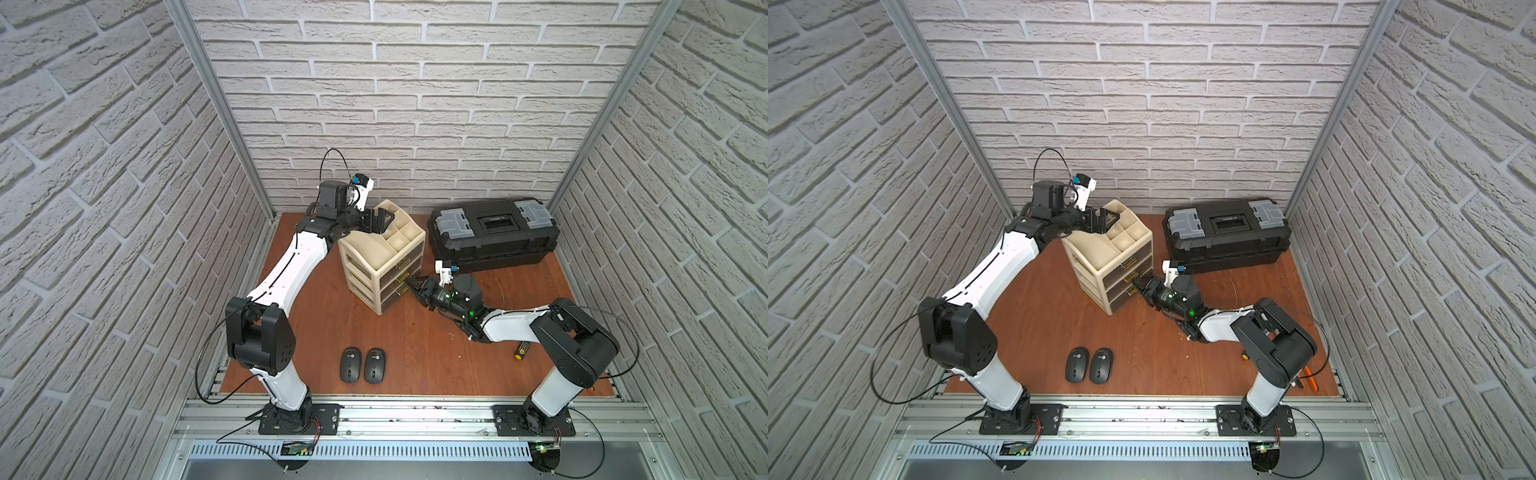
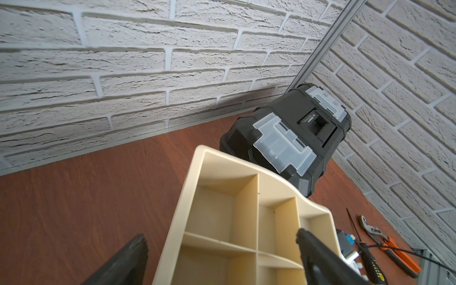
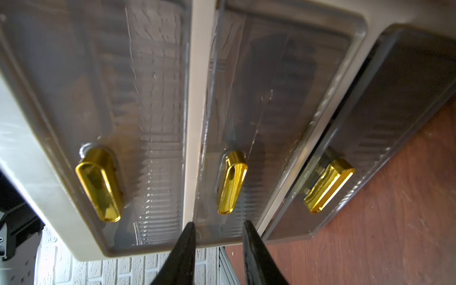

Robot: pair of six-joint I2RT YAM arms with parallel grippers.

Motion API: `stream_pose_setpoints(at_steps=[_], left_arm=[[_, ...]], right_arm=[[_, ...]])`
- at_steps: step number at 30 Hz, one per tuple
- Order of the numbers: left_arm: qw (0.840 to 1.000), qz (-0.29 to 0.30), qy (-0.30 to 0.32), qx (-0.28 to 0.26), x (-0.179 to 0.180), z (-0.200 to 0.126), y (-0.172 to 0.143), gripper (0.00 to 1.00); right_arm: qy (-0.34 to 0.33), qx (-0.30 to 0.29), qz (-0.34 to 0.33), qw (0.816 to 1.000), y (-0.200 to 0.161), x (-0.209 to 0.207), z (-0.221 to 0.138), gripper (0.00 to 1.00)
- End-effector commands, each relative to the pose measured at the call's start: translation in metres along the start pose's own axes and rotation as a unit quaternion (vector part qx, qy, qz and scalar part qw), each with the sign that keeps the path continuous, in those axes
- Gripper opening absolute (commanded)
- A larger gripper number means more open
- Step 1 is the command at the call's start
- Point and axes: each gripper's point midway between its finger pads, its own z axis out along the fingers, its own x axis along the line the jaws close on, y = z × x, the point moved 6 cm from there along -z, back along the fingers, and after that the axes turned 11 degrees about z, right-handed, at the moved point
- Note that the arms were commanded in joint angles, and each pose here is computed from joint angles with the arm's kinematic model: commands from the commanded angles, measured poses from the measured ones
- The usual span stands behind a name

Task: Take the mice out of the drawer
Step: Open the drawer in the storage box.

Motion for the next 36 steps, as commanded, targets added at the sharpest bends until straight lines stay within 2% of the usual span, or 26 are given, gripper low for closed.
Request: stream_pose_setpoints(at_steps=[1,13,36], left_arm=[[0.977,-0.119,-0.021,0.178,-0.003,0.023,-0.092,0.97],[0.976,-0.119,-0.023,0.181,-0.003,0.025,-0.094,0.97],[0.976,-0.12,-0.023,0.183,-0.003,0.025,-0.094,0.97]], right_arm=[[0.064,-0.011,0.003,0.998,0.001,0.02,0.006,0.34],[0.086,-0.001,0.013,0.996,0.002,0.021,0.019,0.34],[0.069,-0.052,0.056,0.995,0.009,0.002,0.014,0.28]])
